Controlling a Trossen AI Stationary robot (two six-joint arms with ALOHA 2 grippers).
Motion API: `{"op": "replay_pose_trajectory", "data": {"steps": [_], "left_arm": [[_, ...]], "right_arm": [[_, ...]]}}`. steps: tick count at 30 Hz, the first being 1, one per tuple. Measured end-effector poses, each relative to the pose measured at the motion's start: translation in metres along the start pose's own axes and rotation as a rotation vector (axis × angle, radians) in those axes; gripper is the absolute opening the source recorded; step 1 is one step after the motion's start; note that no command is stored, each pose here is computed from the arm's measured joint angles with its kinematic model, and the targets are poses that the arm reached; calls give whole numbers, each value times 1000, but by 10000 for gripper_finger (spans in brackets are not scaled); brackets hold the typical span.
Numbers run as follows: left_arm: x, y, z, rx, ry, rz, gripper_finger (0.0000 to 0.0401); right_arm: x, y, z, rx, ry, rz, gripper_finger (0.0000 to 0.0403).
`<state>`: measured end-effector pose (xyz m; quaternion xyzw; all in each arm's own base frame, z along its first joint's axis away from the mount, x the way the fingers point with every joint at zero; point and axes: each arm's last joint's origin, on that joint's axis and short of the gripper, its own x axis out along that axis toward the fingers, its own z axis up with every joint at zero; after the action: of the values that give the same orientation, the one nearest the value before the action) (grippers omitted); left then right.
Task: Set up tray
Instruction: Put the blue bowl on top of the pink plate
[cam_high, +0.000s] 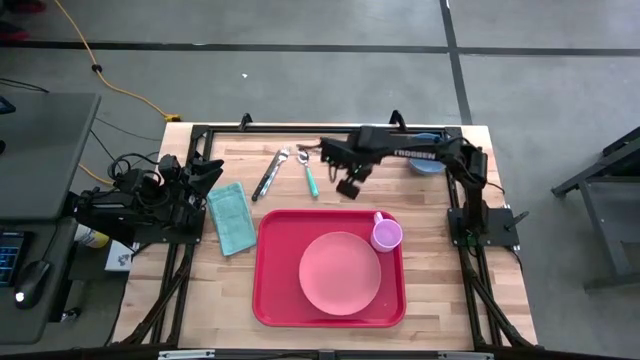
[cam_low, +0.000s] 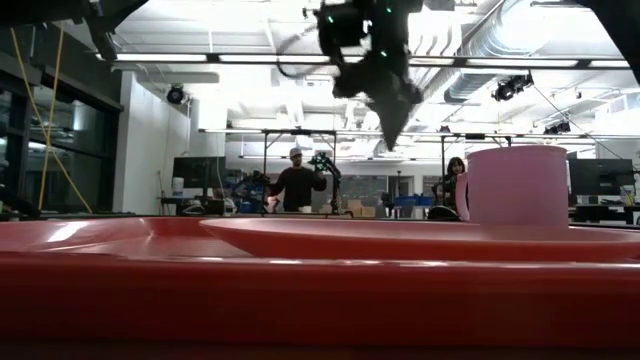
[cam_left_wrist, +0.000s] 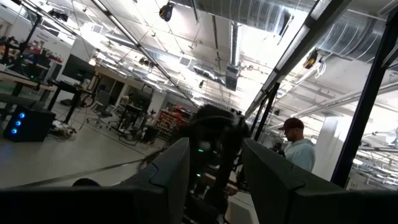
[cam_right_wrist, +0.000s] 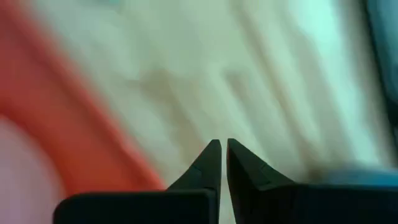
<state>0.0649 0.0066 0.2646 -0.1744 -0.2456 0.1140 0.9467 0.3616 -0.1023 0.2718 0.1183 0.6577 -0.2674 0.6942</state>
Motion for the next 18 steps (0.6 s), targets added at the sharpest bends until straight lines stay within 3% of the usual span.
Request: {"op": "replay_pose_trajectory", "data": {"steps": [4, 9, 14, 18], "left_arm": [[0, 0, 0, 1, 4, 1, 179], [0, 0, -1, 5, 13, -1, 179], [0, 1, -3, 12, 33, 3, 179], [0, 1, -5, 17, 47, 6, 179]], "right_arm": [[3, -38, -6, 95, 114, -70, 3], [3, -86, -23, 240, 113, -62, 2], [2, -132, -62, 436, 79, -9, 2], [9, -151, -102, 562, 45, 32, 2]]}}
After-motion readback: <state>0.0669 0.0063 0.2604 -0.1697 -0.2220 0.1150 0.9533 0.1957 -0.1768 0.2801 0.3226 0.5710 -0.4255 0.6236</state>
